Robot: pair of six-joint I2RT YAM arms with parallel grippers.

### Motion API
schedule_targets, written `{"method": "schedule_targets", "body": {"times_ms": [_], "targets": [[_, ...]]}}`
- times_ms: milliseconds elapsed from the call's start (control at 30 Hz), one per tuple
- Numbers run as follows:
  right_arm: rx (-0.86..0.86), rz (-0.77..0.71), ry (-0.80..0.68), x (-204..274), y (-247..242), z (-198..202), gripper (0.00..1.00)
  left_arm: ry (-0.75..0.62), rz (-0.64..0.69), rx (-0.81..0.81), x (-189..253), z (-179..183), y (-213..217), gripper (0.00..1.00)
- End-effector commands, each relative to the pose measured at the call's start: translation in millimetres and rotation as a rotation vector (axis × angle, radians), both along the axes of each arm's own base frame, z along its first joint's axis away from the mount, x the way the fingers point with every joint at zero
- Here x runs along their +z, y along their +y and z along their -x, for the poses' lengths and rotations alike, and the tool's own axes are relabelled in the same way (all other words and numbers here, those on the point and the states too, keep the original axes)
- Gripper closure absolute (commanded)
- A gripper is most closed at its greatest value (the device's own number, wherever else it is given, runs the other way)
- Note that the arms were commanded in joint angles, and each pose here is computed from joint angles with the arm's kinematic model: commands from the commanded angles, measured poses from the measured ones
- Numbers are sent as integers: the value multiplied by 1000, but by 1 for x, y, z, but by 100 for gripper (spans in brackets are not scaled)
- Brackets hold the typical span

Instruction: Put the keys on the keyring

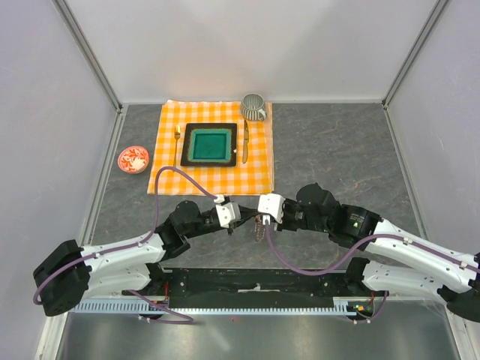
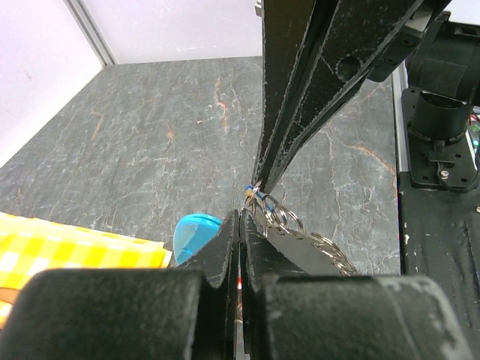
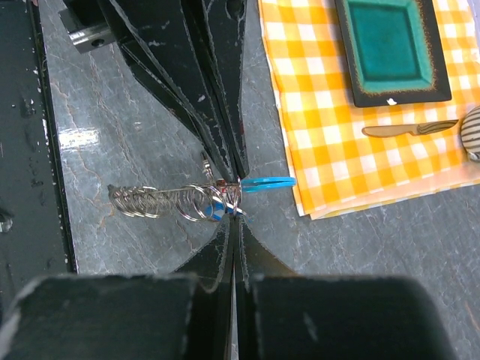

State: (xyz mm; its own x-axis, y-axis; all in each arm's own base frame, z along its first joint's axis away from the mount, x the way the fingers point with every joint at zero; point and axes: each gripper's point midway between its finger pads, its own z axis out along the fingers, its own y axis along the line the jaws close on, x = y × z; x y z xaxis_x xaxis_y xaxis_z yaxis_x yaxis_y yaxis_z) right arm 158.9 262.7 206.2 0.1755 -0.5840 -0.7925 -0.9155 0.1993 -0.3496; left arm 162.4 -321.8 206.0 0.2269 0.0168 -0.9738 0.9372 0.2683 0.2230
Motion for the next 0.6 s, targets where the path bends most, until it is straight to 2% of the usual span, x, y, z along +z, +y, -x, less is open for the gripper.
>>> {"method": "schedule_targets", "body": {"times_ms": [0, 567], "targets": [[12, -14, 9, -4, 7, 1, 100, -62, 179, 25, 52, 0, 5, 98], [-2, -8, 8, -10, 7, -1, 98, 49, 371, 53, 74, 0, 15, 98]]}}
